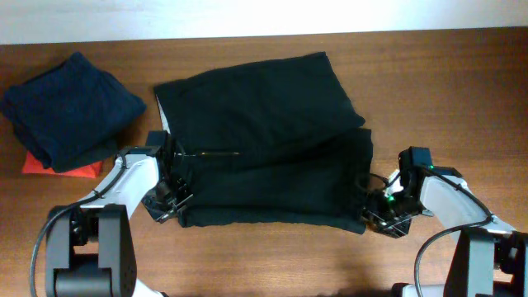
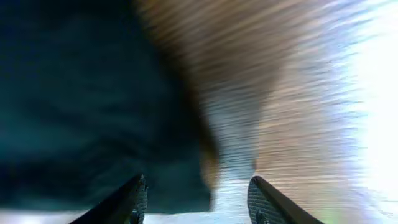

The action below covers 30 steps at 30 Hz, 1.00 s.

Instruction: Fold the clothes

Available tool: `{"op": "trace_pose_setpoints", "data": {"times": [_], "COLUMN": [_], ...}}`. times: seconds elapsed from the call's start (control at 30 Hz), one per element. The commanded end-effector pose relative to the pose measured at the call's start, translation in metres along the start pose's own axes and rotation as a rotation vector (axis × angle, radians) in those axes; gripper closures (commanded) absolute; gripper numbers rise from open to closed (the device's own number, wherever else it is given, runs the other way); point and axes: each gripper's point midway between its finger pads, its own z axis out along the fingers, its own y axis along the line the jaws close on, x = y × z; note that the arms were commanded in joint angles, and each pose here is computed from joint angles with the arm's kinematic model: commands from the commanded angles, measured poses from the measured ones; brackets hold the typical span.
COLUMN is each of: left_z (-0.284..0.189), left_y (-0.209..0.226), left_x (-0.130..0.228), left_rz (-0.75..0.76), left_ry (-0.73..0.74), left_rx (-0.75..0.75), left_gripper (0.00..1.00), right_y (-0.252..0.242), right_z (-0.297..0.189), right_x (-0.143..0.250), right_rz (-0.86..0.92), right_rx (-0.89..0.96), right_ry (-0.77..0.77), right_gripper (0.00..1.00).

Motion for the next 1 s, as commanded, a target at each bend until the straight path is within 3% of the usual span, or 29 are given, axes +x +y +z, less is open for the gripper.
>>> {"op": "trace_pose_setpoints", "data": {"times": [0.0, 0.27, 0.5, 0.53, 0.6, 0.63, 0.7, 0.77, 0.83, 0.97], "left_z": [0.005, 0.005, 0.005, 0.005, 0.005, 0.005, 0.004, -0.016, -0.044, -0.129], "left_y": [0.014, 0.015, 0.015, 0.015, 0.015, 0.015, 0.003, 0.002, 0.002, 0.013], "left_x": [0.003, 0.004, 0.004, 0.004, 0.004, 0.005, 0.016, 0.03, 0.032, 0.05], "left_rz": [0.031, 0.034, 0.042, 0.046, 0.046, 0.046, 0.192, 0.283, 0.328, 0.442], "left_ry": [0.003, 0.006, 0.007, 0.007, 0.007, 0.012, 0.075, 0.121, 0.066, -0.167], "left_rx": [-0.061, -0.063, -0.063, -0.063, -0.063, -0.065, 0.017, 0.05, 0.084, 0.199], "left_gripper": [0.99, 1.0, 0.99, 0.99, 1.0, 0.99, 0.99, 1.0, 1.0, 1.0], "right_y": [0.029, -0.004, 0.006, 0.006, 0.005, 0.005, 0.004, 0.01, 0.018, 0.059], "right_z": [-0.006, 0.011, 0.012, 0.012, 0.012, 0.012, 0.009, -0.019, -0.06, -0.179], "right_x": [0.009, 0.035, 0.005, 0.004, 0.002, 0.001, -0.006, -0.021, -0.036, -0.04], "right_rz": [-0.046, 0.061, 0.095, 0.093, 0.091, 0.089, 0.06, 0.0, -0.041, -0.142], "right_rx": [-0.17, -0.042, -0.088, -0.088, -0.082, -0.081, -0.063, -0.013, 0.035, -0.002], "right_ry": [0.04, 0.102, -0.017, -0.02, -0.027, -0.035, -0.061, -0.107, -0.19, -0.46], "right_gripper": [0.43, 0.42, 0.43, 0.46, 0.84, 0.96, 0.96, 0.96, 0.96, 0.96]}}
